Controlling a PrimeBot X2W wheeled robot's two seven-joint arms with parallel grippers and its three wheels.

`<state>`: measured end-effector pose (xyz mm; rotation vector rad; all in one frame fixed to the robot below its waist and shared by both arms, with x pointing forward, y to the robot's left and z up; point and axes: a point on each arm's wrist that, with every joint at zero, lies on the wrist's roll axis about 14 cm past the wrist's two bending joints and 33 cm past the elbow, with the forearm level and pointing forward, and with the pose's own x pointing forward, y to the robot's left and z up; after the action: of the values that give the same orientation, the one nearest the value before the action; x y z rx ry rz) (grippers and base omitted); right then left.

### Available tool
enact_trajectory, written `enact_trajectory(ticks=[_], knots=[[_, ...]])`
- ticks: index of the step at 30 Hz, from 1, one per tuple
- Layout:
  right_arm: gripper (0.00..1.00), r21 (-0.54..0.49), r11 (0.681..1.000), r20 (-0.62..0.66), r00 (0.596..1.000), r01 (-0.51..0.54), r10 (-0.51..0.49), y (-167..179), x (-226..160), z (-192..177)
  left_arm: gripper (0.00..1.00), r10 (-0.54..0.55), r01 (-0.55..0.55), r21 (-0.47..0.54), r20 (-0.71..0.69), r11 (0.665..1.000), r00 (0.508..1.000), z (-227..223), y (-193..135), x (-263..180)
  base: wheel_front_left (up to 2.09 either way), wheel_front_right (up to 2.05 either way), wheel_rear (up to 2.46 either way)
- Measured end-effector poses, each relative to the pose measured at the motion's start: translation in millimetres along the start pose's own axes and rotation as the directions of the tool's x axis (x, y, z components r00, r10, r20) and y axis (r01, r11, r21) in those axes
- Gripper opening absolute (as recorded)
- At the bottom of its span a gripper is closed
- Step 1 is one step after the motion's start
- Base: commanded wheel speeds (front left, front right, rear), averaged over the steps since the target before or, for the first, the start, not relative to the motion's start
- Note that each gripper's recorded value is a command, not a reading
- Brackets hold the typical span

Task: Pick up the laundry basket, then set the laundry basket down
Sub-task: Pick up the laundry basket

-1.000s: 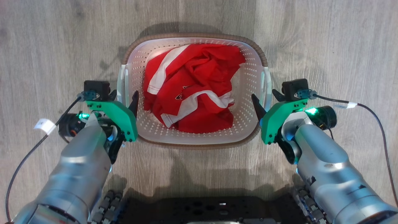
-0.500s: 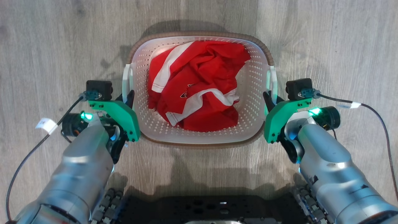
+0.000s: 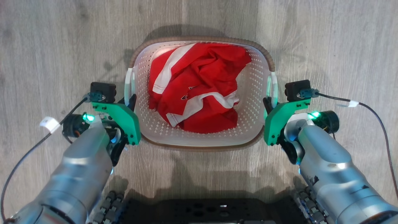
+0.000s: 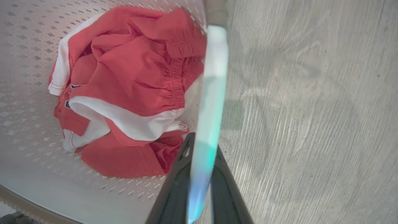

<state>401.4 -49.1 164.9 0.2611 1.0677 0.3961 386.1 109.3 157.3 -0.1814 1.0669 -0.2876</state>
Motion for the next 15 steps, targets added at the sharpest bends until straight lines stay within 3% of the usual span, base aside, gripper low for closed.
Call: enact_trajectory(ticks=[15], knots=[[0.00, 0.072, 0.997, -0.079, 0.997, -0.005, 0.011, 7, -16, 10, 0.00, -0.062, 0.067, 0.047, -0.090, 0.997, 0.994, 4, -10, -15, 0.00, 0.00, 0.00]])
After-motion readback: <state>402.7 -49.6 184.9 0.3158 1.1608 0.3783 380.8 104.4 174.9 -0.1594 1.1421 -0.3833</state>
